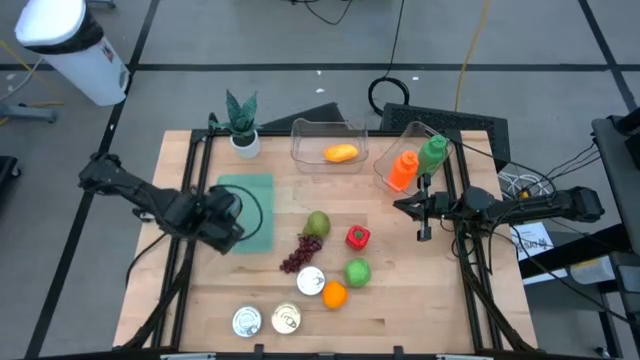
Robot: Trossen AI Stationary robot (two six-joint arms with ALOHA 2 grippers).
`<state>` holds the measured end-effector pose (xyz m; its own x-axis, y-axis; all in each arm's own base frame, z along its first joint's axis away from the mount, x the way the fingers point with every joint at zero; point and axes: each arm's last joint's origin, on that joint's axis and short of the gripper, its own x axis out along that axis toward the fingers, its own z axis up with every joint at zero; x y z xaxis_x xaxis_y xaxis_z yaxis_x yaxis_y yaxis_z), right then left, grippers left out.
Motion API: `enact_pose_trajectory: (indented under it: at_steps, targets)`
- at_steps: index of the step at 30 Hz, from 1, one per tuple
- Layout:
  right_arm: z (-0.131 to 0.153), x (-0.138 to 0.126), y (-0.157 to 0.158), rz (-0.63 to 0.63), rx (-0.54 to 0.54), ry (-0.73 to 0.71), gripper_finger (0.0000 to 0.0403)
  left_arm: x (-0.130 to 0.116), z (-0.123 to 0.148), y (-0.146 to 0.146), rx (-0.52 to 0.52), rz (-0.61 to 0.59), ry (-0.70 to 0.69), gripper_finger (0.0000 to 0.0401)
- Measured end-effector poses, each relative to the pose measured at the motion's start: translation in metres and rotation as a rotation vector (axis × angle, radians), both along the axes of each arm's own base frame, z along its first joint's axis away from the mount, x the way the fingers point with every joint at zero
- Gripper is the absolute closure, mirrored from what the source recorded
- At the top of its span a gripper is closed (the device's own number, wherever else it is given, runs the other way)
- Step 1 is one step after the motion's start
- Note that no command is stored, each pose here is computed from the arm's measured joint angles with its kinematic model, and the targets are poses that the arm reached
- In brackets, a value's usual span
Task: Pick & Place Food Item
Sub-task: Put the blue pink tuna can into the green bin
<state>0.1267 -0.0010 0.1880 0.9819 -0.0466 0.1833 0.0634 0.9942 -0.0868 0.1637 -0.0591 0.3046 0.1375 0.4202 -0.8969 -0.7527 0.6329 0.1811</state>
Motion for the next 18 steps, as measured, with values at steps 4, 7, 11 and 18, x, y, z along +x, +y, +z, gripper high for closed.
enact_pose_trajectory:
  at_steps: [4, 7, 11, 18]
  targets:
    - [0.0, 0.0, 0.0, 0.0, 0.0, 0.0, 0.039, 0.016, -0.004, 0.016, 0.174, -0.065, 0.036, 0.0211]
    - [0.0, 0.0, 0.0, 0.0, 0.0, 0.0, 0.039, 0.028, -0.013, 0.026, 0.246, -0.079, 0.147, 0.0211]
    - [0.0, 0.0, 0.0, 0.0, 0.0, 0.0, 0.0389, 0.047, -0.03, 0.035, 0.303, -0.112, 0.297, 0.0211]
    - [0.0, 0.0, 0.0, 0.0, 0.0, 0.0, 0.0389, 0.076, -0.067, 0.037, 0.422, -0.049, 0.41, 0.0211]
